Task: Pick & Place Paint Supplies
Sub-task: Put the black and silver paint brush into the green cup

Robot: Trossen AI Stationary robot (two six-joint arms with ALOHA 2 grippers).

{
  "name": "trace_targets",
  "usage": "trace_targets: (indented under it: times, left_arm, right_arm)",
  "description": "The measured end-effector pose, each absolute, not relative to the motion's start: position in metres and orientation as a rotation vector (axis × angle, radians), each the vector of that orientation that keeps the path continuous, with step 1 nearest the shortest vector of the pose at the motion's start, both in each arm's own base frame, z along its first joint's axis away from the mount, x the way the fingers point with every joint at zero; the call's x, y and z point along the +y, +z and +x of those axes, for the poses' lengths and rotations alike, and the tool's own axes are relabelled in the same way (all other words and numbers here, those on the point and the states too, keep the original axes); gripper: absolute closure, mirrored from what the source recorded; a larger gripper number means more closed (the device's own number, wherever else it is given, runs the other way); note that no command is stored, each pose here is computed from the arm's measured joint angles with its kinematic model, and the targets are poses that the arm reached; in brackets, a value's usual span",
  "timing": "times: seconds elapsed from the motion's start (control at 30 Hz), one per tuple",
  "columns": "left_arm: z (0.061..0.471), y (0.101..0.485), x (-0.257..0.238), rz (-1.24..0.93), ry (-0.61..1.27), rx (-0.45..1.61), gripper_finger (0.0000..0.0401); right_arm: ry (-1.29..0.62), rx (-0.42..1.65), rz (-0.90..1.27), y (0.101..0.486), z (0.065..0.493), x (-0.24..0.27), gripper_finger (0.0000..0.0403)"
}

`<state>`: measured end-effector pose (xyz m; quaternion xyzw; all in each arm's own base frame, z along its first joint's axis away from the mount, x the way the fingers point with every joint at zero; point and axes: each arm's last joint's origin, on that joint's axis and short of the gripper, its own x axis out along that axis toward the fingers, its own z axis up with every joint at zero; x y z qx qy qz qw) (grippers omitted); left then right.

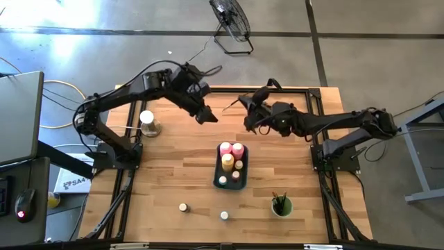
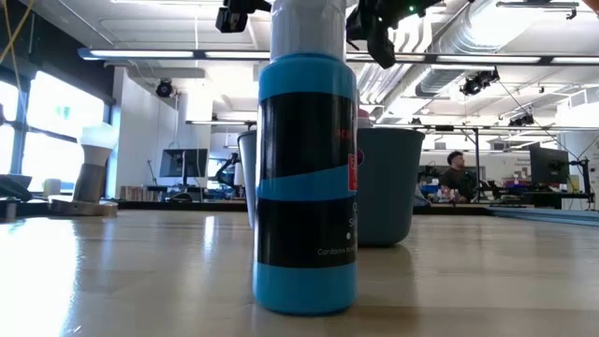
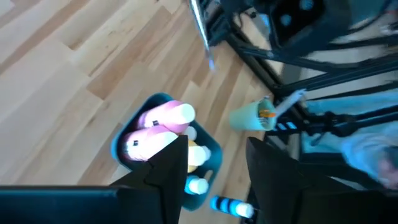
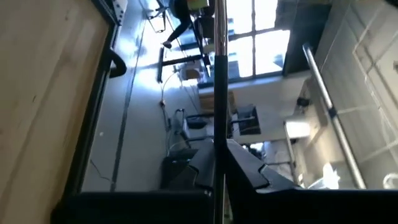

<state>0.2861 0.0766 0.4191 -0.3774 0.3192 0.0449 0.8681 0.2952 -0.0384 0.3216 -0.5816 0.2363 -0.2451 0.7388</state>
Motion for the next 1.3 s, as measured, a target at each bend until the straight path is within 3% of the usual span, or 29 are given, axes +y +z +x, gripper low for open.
trace_targets:
  times: [0.37,0.9,1.3]
  left_arm:
    - [0.285,0.418,0.085,-0.784,0.071,0.667,0.0242]
    - [0.292,0.426,0.092,-0.682,0.176,0.523,0.0242]
    - [0.309,0.443,0.075,-0.427,0.019,0.309,0.0242]
  right_arm:
    - [-0.618,0.307,-0.76,0.358,0.244,-0.046,0.0395]
    - [-0.281,0.016,0.099,0.392,0.138,-0.022,0.0392]
    - [-0.226,0.013,0.357,0.39,0.119,0.004,0.0395]
